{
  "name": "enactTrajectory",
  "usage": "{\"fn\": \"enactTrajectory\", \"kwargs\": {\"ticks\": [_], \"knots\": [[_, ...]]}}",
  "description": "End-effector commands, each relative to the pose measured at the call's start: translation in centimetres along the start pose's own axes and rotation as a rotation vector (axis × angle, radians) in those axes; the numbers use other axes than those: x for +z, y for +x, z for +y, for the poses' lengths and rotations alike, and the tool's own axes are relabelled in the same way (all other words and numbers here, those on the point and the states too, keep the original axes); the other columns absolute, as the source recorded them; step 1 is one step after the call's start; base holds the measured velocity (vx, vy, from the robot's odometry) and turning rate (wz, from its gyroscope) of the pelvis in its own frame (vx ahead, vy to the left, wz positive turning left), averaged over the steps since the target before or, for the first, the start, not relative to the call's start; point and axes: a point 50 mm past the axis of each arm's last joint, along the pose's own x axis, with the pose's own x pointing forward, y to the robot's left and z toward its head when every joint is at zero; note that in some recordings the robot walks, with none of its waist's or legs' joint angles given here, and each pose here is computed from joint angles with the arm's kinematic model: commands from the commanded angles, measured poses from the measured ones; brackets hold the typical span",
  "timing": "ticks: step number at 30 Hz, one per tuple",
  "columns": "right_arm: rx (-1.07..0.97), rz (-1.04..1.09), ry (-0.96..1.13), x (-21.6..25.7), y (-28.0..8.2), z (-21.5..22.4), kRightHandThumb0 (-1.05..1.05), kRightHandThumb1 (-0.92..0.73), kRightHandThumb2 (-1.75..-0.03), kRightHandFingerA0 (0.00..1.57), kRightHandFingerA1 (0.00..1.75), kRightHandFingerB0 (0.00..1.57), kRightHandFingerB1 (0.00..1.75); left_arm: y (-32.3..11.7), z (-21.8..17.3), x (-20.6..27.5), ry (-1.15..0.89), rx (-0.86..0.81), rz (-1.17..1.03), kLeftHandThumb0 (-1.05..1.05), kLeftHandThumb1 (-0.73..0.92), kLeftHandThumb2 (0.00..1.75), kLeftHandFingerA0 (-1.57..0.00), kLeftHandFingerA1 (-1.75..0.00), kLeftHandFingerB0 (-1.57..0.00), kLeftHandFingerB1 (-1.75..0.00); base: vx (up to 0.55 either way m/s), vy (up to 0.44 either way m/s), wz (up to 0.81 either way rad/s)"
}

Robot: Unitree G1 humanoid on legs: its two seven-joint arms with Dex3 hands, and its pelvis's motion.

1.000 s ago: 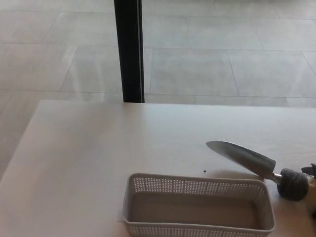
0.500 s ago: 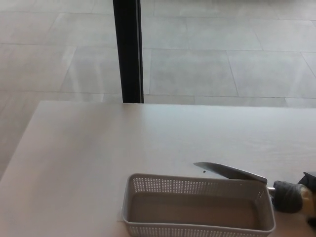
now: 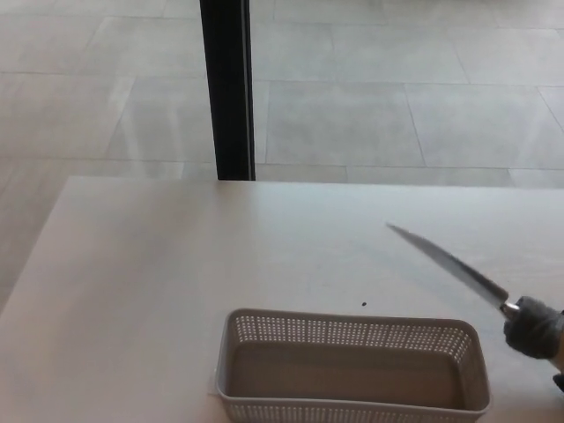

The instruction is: A garden tool is kept on the righthand side and a container is kept on the lefthand side on a desk infront of the robot. the robot uses its right hand to pick up the garden tool and makes a scooping motion inside the container

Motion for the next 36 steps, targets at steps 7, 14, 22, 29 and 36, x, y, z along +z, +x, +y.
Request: {"fn": "enactTrajectory", "kwargs": {"ticks": [7,14,22,29,36], "knots": [[-0.365,0.011,0.278,0.9,1.3,-5.8,-0.01,-0.66,-0.84,0.86,1.7,0.74,1.31,-0.2,0.9,0.2,0.006,0.029,-0.005,-0.66,-0.1,1.18,-0.99,-1.09,-0.82,-1.01,0.0,0.0,0.0],[-0.196,-0.306,-0.066,2.0,0.4,-8.0,-0.09,-0.51,-1.01,1.26,1.4,0.88,1.1,-0.2,0.8,0.2,0.015,0.022,-0.002,-0.64,-0.04,1.1,-0.91,-1.06,-0.8,-0.96,0.0,0.0,0.0],[-0.138,-0.585,-0.445,2.5,-0.4,-10.6,-0.07,-0.51,-0.84,0.91,1.72,0.71,1.48,-0.1,1.6,1.3,0.026,0.053,-0.017,-0.66,-0.02,1.11,-0.94,-1.06,-0.81,-0.96,0.0,0.0,0.0],[-0.092,-0.723,-0.68,1.8,-1.3,-11.5,-0.31,-0.56,-0.58,0.91,1.73,0.71,1.38,-0.2,1.8,1.3,0.009,0.058,-0.023,-0.64,-0.07,1.12,-0.97,-1.07,-0.84,-0.99,0.0,0.0,0.0],[-0.101,-0.84,-0.764,2.1,-1.3,-12.5,-0.35,-0.51,-0.92,1.17,1.35,0.75,1.06,-0.3,2.1,1.5,0.024,0.054,-0.035,-0.63,-0.05,1.13,-0.98,-1.06,-0.84,-0.98,0.0,0.0,0.0]]}}
